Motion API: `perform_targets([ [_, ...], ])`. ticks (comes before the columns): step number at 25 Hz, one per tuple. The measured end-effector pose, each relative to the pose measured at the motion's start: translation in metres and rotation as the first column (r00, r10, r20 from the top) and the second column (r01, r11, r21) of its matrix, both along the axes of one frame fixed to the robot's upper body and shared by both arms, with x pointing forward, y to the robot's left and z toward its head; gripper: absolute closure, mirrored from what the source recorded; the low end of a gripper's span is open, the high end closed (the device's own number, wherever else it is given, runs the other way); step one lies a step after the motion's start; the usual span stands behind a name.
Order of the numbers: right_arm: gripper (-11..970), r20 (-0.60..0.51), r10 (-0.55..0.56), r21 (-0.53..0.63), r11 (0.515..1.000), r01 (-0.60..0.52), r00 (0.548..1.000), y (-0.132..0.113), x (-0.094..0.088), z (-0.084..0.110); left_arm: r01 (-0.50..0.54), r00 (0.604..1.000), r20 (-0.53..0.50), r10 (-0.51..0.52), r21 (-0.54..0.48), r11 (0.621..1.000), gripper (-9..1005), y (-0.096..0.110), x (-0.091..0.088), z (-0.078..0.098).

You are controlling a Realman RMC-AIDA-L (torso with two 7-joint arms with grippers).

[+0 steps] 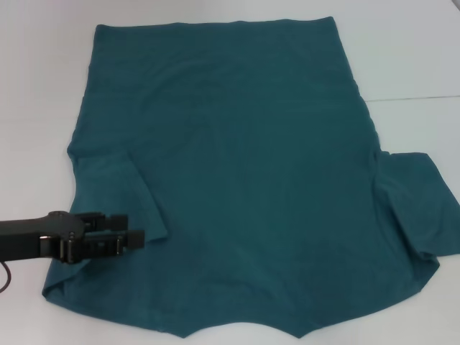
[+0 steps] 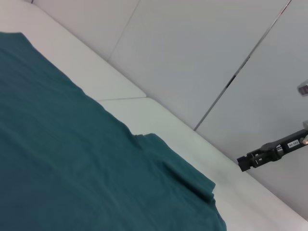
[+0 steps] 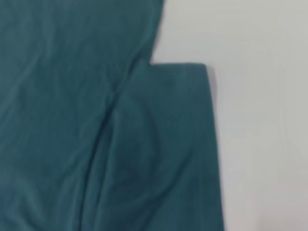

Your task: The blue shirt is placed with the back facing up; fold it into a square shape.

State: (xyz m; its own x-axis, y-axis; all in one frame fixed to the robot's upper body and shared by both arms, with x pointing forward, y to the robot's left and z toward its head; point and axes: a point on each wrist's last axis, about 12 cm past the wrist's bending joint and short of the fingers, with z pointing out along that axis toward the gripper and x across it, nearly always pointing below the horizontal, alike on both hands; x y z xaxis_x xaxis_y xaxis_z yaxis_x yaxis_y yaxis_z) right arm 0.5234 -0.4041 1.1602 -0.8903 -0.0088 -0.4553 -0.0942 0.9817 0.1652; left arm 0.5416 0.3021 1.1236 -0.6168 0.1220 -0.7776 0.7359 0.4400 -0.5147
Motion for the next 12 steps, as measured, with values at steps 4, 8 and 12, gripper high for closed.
perform_targets([
  [4, 213, 0.011, -0.028, -0.011, 1.000, 0.028, 1.000, 0.000, 0.002, -0.008, 0.004, 1.000, 0.001, -0.004, 0.006, 1.000, 293, -0.001, 0.001, -0.001],
  [8, 216, 0.004, -0.037, 0.005, 0.999, 0.037, 0.999, 0.002, 0.006, -0.021, -0.002, 1.000, -0.001, 0.002, 0.007, 1.000, 294, -0.002, 0.002, -0.002],
  [12, 219, 0.006, -0.036, 0.007, 0.999, 0.036, 0.999, 0.006, 0.012, -0.032, -0.004, 1.000, -0.004, 0.004, 0.005, 1.000, 294, -0.003, 0.003, -0.002],
])
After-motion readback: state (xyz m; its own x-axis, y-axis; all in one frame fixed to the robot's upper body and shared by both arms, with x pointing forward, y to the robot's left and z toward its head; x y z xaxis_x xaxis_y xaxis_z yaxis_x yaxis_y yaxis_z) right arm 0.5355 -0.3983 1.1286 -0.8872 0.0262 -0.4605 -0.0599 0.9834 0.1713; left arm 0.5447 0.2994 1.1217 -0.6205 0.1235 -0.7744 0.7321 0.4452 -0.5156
